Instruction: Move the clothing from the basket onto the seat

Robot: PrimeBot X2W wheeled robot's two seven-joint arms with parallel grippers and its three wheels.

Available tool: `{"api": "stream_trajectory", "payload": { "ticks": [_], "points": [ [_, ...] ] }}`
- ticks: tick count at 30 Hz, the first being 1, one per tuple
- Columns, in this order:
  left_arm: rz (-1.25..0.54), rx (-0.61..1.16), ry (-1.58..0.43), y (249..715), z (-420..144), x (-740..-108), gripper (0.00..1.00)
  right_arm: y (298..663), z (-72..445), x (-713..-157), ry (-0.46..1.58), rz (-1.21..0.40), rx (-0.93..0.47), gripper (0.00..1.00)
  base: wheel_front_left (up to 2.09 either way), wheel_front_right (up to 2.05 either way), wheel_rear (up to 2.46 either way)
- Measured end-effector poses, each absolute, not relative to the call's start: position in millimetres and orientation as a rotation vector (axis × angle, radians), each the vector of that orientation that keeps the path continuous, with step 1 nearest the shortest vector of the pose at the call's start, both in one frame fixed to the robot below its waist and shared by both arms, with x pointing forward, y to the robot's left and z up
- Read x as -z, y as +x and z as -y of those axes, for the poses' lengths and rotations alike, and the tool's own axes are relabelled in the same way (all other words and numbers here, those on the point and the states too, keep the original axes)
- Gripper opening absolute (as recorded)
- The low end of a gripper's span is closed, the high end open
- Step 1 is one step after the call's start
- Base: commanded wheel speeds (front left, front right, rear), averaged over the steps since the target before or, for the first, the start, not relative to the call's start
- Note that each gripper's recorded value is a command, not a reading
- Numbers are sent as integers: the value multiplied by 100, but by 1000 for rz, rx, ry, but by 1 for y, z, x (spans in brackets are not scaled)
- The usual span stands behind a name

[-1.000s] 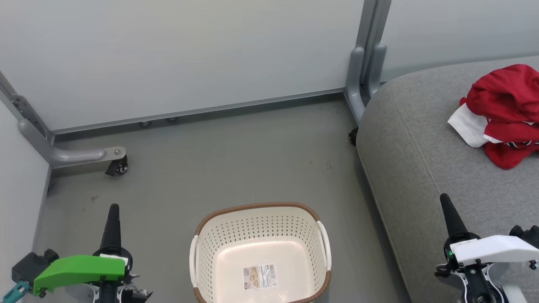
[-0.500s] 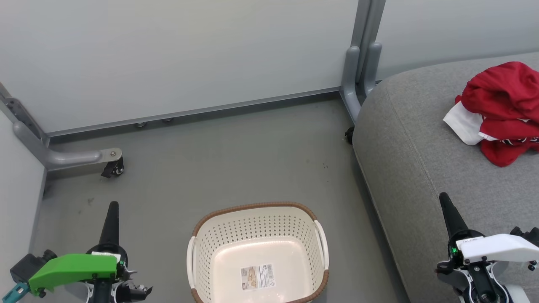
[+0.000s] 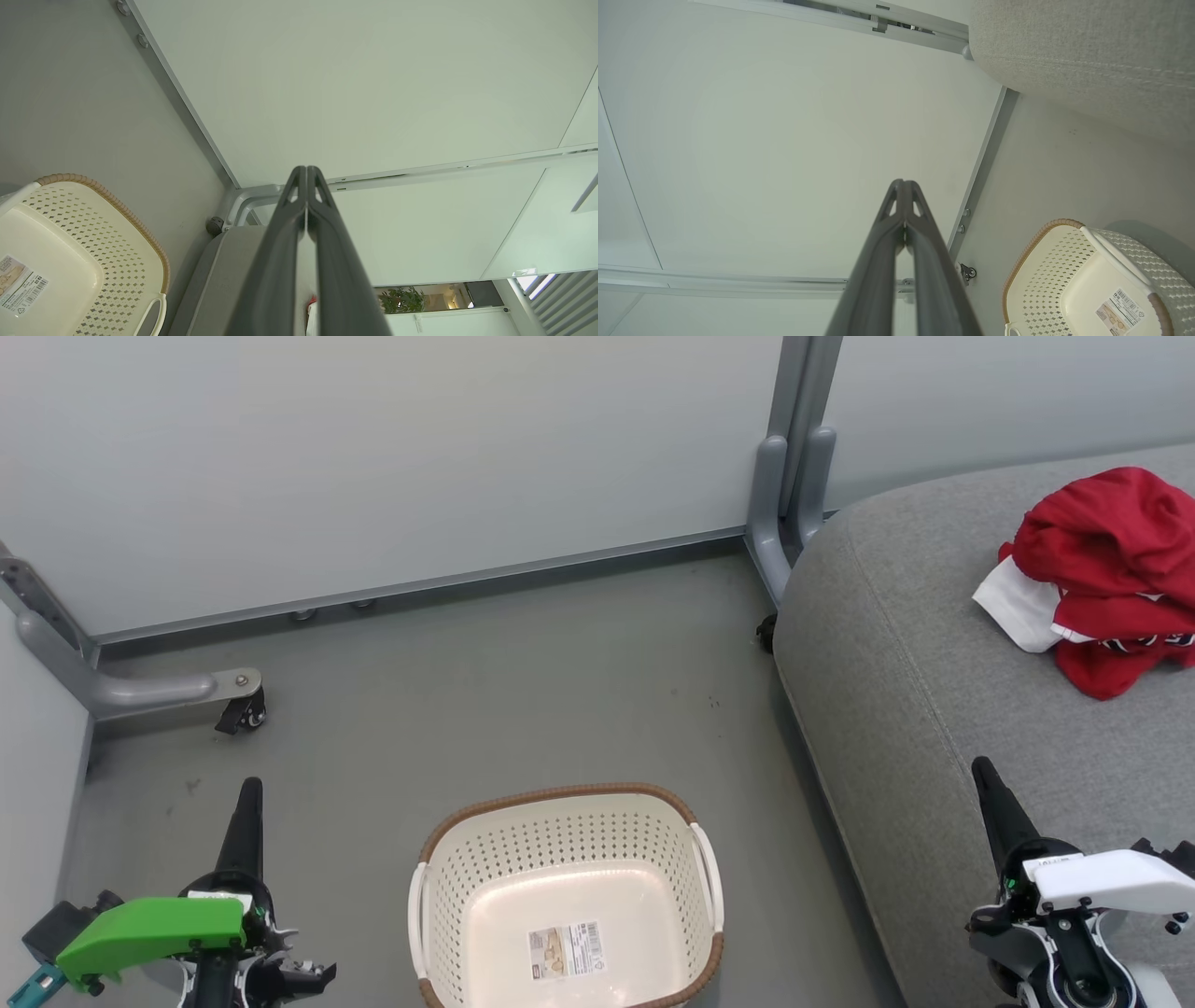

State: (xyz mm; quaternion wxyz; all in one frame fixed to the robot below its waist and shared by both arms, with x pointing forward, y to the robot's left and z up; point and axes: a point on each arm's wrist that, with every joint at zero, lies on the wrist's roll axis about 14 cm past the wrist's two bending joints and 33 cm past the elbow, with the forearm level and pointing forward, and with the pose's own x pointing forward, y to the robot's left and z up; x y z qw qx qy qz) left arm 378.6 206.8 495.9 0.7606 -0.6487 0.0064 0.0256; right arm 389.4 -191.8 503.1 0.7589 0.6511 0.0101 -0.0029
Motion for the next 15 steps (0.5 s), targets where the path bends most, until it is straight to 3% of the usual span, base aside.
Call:
{"api": "stream_trajectory", "payload": {
  "ticks": [15],
  "points": [
    [-14, -26, -1521, 384, -202, -500, 0, 388, 197, -503, 1525, -14, 8, 0, 0, 0, 0]
  ]
}}
